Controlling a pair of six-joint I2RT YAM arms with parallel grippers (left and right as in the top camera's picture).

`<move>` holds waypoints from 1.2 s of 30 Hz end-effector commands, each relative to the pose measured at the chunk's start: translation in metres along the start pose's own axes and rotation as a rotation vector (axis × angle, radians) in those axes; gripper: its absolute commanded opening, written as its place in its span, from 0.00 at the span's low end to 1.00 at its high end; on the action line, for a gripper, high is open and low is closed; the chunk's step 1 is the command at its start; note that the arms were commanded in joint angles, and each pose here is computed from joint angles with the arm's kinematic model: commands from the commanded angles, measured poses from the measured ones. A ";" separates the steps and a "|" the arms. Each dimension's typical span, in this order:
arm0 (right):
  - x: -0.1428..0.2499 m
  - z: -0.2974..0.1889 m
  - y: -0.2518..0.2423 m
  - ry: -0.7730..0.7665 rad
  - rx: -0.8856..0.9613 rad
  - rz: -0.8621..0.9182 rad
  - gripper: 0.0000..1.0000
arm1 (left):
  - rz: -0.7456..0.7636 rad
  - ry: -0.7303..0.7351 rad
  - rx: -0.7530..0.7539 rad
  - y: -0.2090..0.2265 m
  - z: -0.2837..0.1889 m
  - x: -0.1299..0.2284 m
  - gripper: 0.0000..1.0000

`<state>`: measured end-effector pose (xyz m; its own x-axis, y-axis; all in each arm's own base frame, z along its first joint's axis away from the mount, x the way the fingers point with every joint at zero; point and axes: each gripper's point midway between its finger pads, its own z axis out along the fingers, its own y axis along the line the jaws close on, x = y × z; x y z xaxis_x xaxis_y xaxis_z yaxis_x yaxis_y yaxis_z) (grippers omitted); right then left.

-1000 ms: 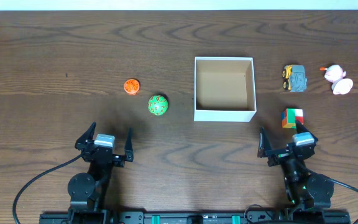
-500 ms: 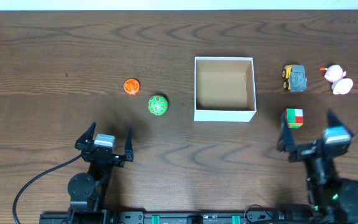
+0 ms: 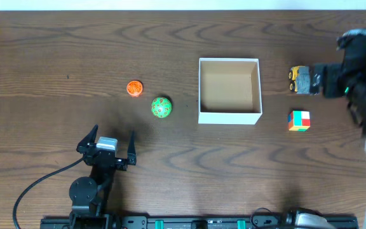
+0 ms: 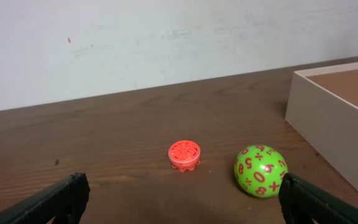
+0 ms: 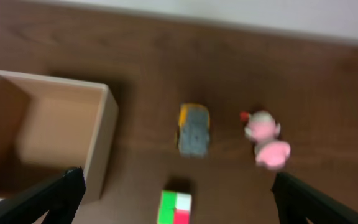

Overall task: Pack container
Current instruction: 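Move the right gripper over the small Rubik's cube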

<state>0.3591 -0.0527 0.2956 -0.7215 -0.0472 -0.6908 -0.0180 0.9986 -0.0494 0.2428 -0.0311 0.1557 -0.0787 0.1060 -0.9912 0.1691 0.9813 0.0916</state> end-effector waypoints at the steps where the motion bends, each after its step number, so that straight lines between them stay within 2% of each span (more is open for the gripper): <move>1: -0.008 0.010 -0.015 0.087 -0.013 0.018 0.99 | 0.003 0.045 0.009 -0.002 0.001 0.016 0.98; 8: 0.044 0.052 -0.017 0.376 -0.052 0.037 0.99 | 0.003 0.045 0.009 -0.002 0.001 0.016 0.98; 17: 0.081 0.099 -0.018 0.550 -0.083 0.060 0.99 | 0.003 0.045 0.009 -0.002 0.001 0.016 0.98; 21: 0.103 0.110 -0.019 0.652 -0.056 0.136 0.99 | 0.003 0.046 0.009 -0.002 0.001 0.016 0.98; 27: 0.126 0.118 -0.029 0.714 0.055 0.194 0.99 | 0.003 0.046 0.009 -0.002 0.001 0.016 0.98; 36: 0.151 0.124 -0.010 0.745 0.061 0.207 0.99 | 0.003 0.045 0.009 -0.002 0.001 0.016 0.98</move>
<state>0.3429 -0.0816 0.1049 -0.9831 0.1816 -0.0245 0.1819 0.9833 -0.0090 0.2428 -0.0312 0.1558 -0.0782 0.1060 -0.9913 0.1694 0.9813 0.0916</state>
